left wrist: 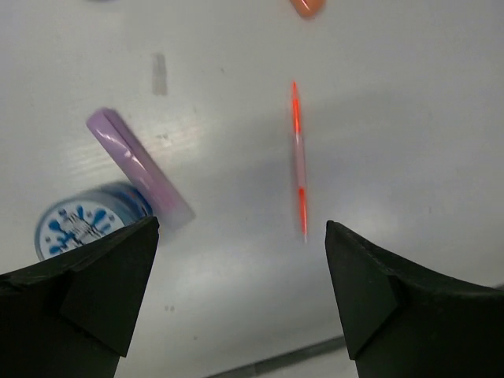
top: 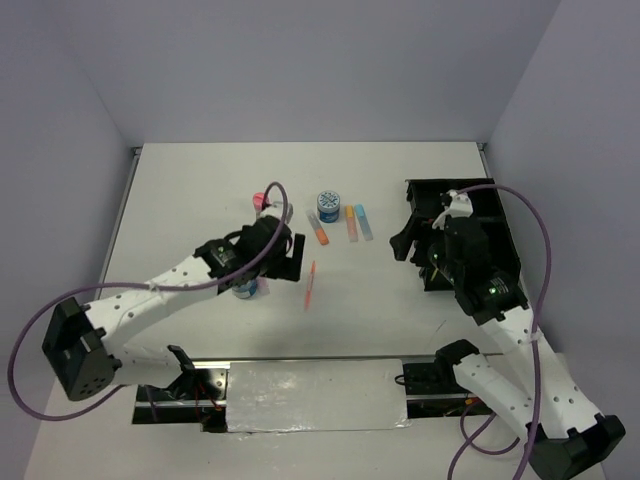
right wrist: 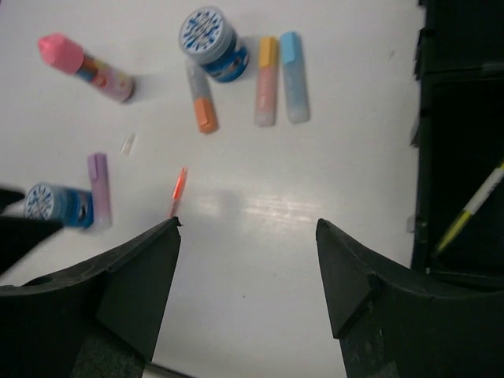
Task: Sort the stationery into containers
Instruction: Pick up the pen cap from the center of the board.
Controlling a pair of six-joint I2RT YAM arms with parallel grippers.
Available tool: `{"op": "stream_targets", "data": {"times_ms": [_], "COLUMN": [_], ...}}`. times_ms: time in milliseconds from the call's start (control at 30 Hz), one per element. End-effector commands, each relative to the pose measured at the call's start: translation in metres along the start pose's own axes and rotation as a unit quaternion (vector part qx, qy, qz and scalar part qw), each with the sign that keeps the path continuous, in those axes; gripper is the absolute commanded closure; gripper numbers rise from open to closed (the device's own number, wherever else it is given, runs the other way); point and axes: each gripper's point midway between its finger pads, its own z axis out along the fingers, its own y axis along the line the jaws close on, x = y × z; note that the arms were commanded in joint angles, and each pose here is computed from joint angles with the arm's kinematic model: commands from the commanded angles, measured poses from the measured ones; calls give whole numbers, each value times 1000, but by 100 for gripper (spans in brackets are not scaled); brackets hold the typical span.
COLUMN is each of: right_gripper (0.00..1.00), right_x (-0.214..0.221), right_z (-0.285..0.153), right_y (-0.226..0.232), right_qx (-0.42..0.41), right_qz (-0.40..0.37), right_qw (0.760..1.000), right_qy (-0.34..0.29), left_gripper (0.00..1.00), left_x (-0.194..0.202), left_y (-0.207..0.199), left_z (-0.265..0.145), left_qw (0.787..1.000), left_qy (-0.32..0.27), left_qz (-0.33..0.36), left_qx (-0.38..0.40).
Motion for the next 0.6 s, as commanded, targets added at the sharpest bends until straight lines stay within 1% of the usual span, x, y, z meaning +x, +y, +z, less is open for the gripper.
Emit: {"op": "stream_targets", "data": {"times_ms": [0,33,67,100,133,167,233,267,300,367,567], "right_gripper": [24,24,24,24,25,25,25,25,25,25,25], "right_x": [15,18,21,21,22,25,27,27,28,29,33], "right_z": [-10,-11,-13,-14,-15,-16,-19,-19,-20,-22,-23], "right_y": [22,25,26,27,28,31,34,34,34,34,34], "right_qx": [-62,-69,-72,-74,-78,-87,-98,-99,-101,-101,-111], "right_qz": [-8,-12,-17,-19,-21,-25,-30,-32,-34,-39,-45], "right_qw": [998,997,997,997,997,996,994,994,994,994,992], "right_qy": [13,16,19,19,20,24,27,27,27,28,28], "left_gripper": [1,1,1,1,3,3,8,9,12,15,14], "left_x": [-49,-61,-56,-53,-60,-51,-52,-42,-39,-32,-23], "left_y": [-8,-5,7,13,14,23,32,37,41,49,63], "left_z": [20,23,43,51,56,75,90,105,111,123,143], "left_qw": [998,999,1000,1000,1000,999,998,996,995,992,990], "left_qy": [-22,-24,4,20,21,49,65,86,95,115,135], "left_qz": [0,-1,4,8,6,4,-1,2,1,-1,-17], "left_qx": [53,47,19,7,4,-12,-21,-32,-38,-47,-37]}}
